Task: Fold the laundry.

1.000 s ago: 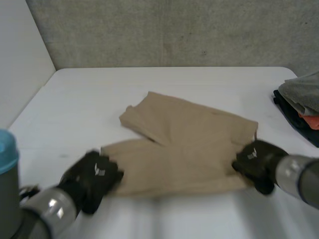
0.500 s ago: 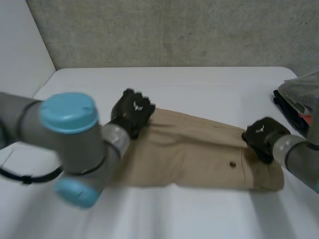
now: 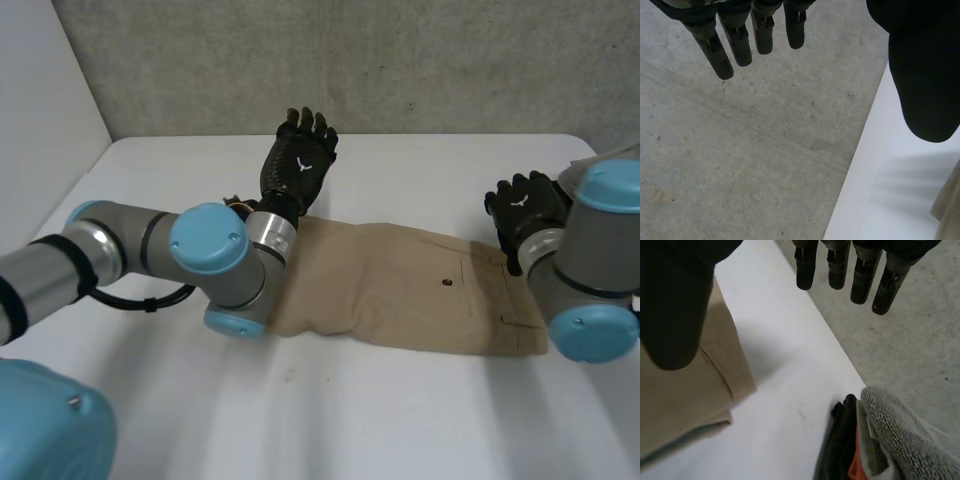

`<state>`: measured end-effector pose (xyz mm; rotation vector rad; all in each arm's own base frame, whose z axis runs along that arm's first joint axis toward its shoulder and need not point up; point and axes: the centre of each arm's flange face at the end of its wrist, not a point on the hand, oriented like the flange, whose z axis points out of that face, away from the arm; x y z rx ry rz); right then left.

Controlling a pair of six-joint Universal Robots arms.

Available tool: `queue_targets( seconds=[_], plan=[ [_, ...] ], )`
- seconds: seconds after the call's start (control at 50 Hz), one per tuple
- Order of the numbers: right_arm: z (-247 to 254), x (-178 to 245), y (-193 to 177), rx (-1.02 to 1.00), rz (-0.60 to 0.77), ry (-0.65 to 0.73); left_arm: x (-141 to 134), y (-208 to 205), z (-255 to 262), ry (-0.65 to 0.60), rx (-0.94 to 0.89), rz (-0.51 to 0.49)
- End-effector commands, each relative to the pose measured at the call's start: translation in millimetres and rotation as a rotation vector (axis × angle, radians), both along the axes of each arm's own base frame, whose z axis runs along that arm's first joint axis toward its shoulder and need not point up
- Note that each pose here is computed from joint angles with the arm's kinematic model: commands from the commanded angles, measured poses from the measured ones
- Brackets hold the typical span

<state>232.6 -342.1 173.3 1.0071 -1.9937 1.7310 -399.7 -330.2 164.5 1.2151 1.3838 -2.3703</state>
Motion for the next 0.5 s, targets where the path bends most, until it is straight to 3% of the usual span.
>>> queue_targets(
  seconds=[0.02, 0.14, 0.38, 0.5],
  plan=[
    [17.9, -20.1, 58.1, 0.231, 0.061, -0.151, 19.3, 23.4, 2.7, 0.003, 0.079, -0.004],
    [-3.7, -50.1, 69.9, 0.43, 0.037, -0.192, 32.7, 39.6, 9.0, 0.039, 0.141, -0.012],
    [-41.9, -59.2, 59.7, 0.422, 0.006, -0.184, 36.2, 47.6, -0.8, 0.055, 0.201, -0.02],
    [-35.2, -74.4, 49.7, 0.372, -0.038, -0.18, 40.1, 48.1, 2.1, 0.062, 0.203, 0.01]
  ],
)
